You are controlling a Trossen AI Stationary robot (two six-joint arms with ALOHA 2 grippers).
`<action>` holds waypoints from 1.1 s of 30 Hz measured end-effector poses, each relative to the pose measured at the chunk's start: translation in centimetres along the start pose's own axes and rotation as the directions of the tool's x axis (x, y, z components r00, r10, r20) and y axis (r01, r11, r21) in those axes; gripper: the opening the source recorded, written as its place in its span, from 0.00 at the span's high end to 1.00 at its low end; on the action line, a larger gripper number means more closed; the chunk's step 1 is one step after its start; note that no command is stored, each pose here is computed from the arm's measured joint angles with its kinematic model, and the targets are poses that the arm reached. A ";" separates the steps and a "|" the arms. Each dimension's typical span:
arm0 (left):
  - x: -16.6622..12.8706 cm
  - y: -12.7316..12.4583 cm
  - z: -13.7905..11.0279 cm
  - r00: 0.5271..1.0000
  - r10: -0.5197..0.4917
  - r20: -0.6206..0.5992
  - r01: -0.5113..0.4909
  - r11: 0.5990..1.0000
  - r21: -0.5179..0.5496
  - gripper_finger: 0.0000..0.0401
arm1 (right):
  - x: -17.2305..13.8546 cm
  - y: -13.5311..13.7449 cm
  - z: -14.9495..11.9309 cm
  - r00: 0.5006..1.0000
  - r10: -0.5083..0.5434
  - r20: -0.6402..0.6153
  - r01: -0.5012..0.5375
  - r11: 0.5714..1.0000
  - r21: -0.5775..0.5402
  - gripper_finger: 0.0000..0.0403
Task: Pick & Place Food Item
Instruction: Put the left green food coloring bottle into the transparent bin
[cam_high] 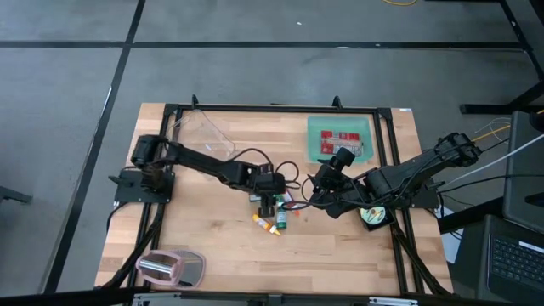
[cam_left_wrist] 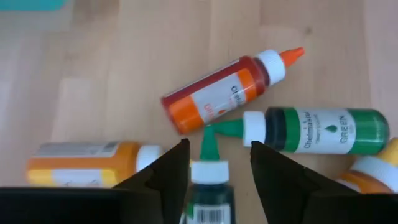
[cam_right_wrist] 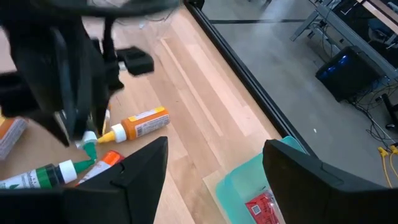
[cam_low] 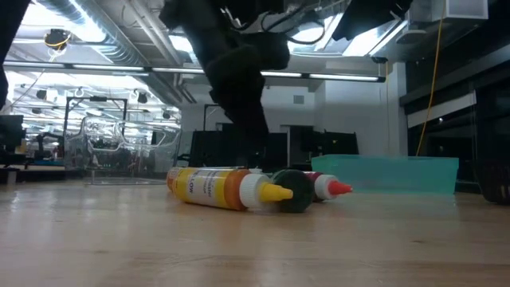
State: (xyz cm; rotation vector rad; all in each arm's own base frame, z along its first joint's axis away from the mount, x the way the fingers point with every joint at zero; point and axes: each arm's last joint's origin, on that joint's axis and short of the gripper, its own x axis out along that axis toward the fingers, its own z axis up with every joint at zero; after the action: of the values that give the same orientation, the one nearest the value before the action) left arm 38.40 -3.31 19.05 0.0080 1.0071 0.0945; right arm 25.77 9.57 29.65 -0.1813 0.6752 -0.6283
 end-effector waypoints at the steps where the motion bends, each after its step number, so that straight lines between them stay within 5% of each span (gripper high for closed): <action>1: 0.3 0.1 0.1 1.000 -0.005 -0.010 0.005 1.000 -0.002 0.58 | 0.0 0.0 0.0 1.000 -0.001 0.000 0.001 1.000 -0.002 0.36; 5: 1.6 0.3 0.6 0.996 -0.078 -0.051 0.076 0.996 -0.037 0.57 | 0.0 0.0 0.0 1.000 0.000 0.000 0.000 1.000 -0.003 0.36; 14: 4.7 0.6 1.0 0.976 -0.039 -0.216 0.033 0.999 -0.035 0.63 | 0.0 0.0 -0.1 1.000 0.004 -0.010 -0.004 1.000 -0.017 0.36; 33: 5.1 1.1 0.9 0.967 -0.035 -0.253 0.030 0.999 -0.026 0.72 | 0.0 0.0 0.0 1.000 0.015 -0.010 -0.015 1.000 -0.010 0.36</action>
State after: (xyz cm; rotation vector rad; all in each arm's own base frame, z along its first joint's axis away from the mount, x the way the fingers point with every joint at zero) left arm 41.76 -1.75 15.22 -0.0423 1.2618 0.0779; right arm 25.77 9.59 29.59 -0.1825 0.6889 -0.6121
